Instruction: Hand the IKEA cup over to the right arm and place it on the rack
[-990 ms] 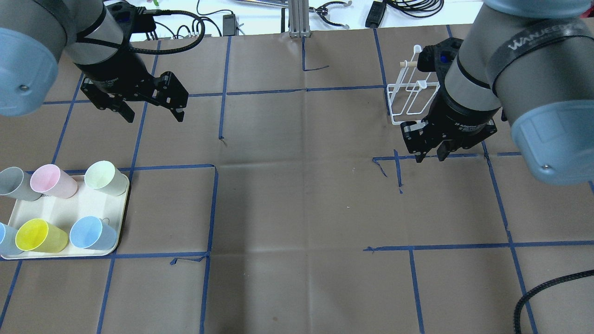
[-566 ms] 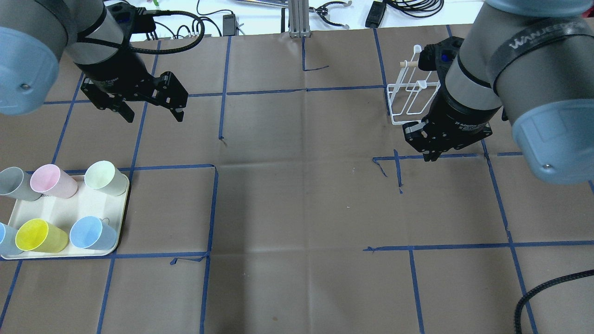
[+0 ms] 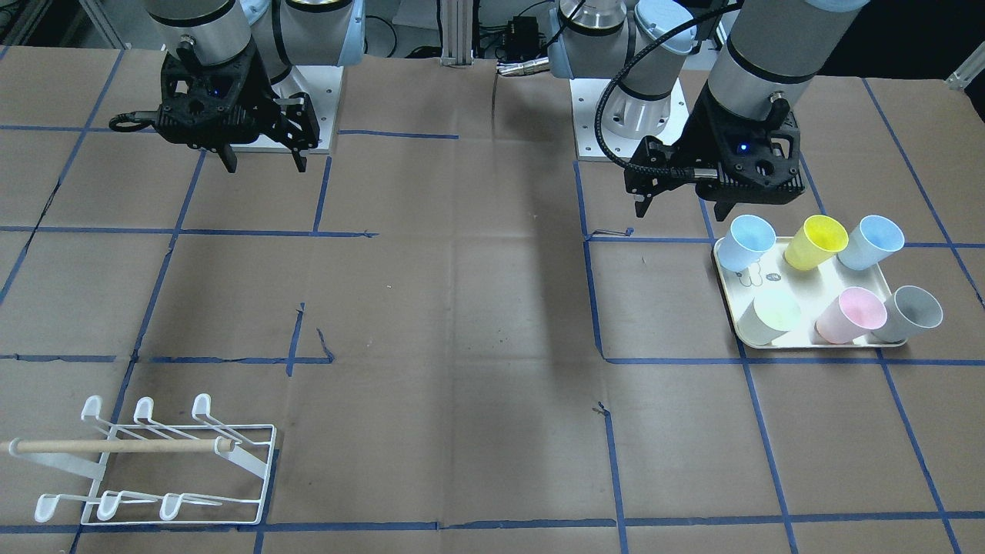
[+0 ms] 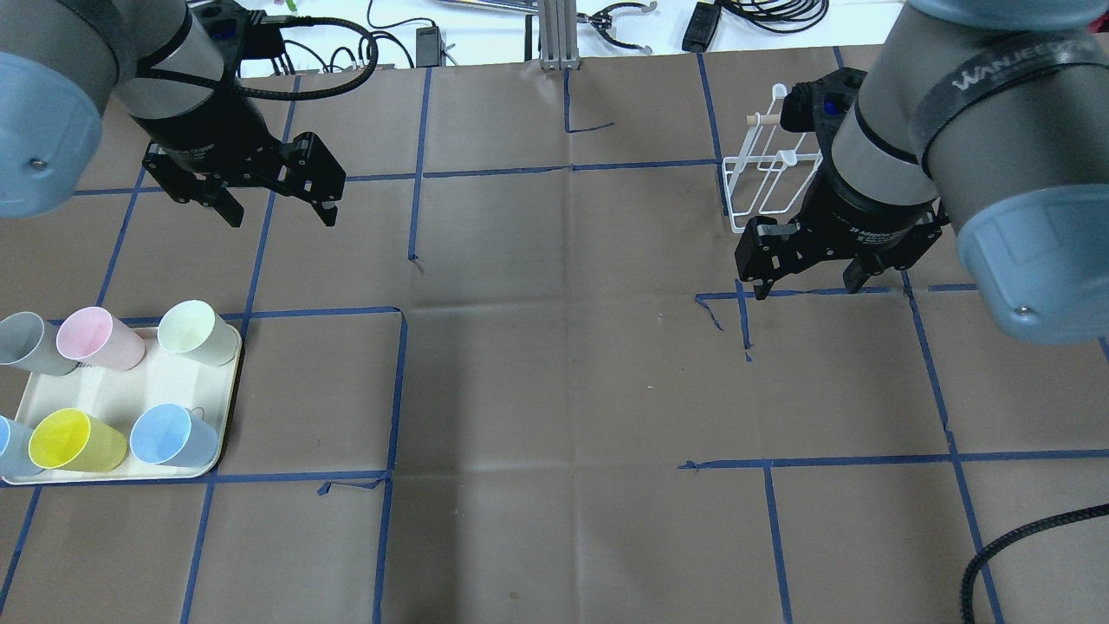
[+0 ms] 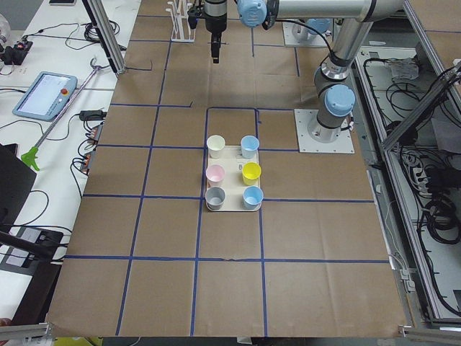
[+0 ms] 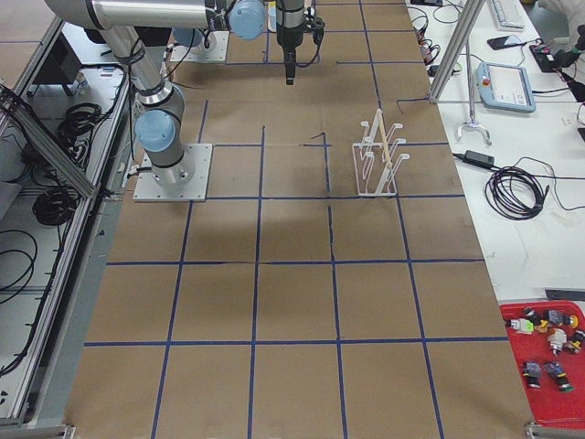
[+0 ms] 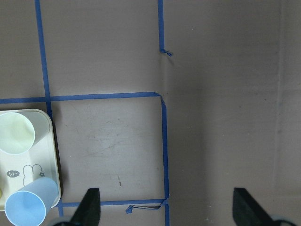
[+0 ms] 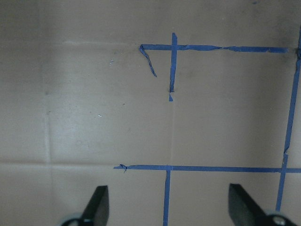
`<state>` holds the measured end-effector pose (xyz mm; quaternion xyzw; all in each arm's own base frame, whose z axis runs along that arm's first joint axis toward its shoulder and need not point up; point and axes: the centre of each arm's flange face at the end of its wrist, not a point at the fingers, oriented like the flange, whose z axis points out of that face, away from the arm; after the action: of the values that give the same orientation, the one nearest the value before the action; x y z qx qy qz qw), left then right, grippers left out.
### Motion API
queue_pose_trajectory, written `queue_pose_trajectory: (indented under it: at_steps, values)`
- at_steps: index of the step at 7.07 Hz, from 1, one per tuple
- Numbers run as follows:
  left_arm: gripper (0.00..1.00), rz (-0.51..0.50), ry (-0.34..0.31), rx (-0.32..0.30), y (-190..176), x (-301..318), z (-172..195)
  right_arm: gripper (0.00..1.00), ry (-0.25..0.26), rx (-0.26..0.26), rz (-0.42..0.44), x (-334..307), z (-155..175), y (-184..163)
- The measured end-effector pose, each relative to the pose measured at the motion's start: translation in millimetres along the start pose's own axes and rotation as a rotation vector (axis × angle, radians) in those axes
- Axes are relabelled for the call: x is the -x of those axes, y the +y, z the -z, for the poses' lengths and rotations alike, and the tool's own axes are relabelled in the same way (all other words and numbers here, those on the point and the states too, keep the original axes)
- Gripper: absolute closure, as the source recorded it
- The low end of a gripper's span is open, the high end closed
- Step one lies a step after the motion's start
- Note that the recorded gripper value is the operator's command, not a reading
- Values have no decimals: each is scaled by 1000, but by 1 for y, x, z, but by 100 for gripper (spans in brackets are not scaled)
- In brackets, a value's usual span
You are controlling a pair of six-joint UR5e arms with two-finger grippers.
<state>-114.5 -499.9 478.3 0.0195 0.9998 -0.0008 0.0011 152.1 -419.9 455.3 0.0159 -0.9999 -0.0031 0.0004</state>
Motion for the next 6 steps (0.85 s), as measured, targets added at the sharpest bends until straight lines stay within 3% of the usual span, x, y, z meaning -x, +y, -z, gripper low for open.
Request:
queue_pose_trajectory:
  at_steps: [6]
  values:
    - [0, -1, -2, 12, -4, 1, -6, 0, -1, 1, 0, 0, -1, 0]
